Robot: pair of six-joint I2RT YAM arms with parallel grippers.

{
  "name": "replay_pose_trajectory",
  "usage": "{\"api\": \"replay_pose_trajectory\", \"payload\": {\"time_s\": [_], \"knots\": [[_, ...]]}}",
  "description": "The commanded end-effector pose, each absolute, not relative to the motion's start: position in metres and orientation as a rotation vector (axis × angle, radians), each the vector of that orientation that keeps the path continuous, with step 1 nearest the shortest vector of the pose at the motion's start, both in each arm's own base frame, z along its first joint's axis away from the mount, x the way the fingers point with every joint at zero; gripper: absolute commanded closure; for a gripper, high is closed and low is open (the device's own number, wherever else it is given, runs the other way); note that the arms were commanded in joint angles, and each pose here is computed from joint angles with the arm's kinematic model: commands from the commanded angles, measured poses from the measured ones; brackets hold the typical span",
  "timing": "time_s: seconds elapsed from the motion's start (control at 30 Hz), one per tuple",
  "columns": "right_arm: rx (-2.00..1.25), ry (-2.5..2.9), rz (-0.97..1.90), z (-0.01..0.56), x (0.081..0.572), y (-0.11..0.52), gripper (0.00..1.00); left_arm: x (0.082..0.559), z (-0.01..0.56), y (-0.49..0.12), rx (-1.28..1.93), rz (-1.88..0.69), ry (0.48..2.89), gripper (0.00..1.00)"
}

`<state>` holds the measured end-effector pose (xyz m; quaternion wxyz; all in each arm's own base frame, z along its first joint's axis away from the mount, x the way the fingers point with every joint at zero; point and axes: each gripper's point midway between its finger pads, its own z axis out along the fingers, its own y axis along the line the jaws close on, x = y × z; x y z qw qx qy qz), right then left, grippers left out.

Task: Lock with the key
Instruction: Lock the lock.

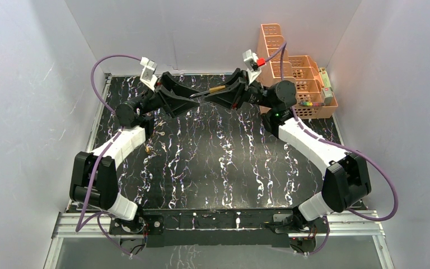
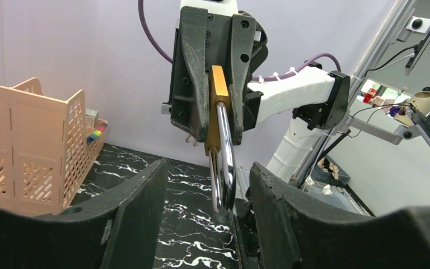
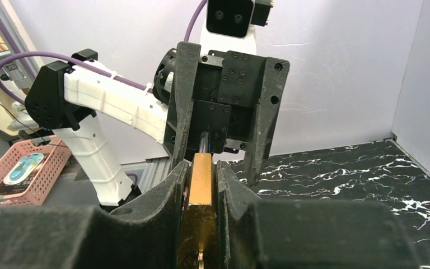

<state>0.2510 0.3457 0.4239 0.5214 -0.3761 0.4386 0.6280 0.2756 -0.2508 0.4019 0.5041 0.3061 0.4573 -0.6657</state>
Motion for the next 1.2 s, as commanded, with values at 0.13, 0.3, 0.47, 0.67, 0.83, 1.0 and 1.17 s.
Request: {"api": "replay_pose_trajectory", "payload": {"time_s": [0.13, 0.3, 0.47, 0.67, 0.83, 1.0, 1.17], "knots": [[-0.885, 0.8, 1.452, 0.494, 0.23, 0.32, 1.0, 0.248, 0.428, -0.244, 0.866, -1.489, 0.866, 0.64], [-0.867, 0.797, 1.512, 0.487, 0.231, 0.323, 1.0, 0.259, 0.437, -0.244, 0.829, -1.477, 0.834, 1.0], [-0.853, 0.809, 1.573, 0.479, 0.235, 0.326, 1.0, 0.268, 0.446, -0.248, 0.854, -1.471, 0.812, 1.0], [-0.896, 0.884, 1.557, 0.46, 0.237, 0.325, 0.57, 0.273, 0.455, -0.247, 0.94, -1.436, 0.809, 1.0], [-0.827, 0.941, 1.447, 0.455, 0.253, 0.287, 0.28, 0.286, 0.465, -0.234, 0.967, -1.387, 0.842, 1.0], [-0.767, 0.975, 1.361, 0.444, 0.258, 0.246, 0.12, 0.297, 0.478, -0.228, 0.986, -1.352, 0.866, 1.0], [-0.794, 1.002, 1.303, 0.421, 0.254, 0.24, 0.1, 0.308, 0.483, -0.231, 1.048, -1.373, 0.938, 1.0]]}}
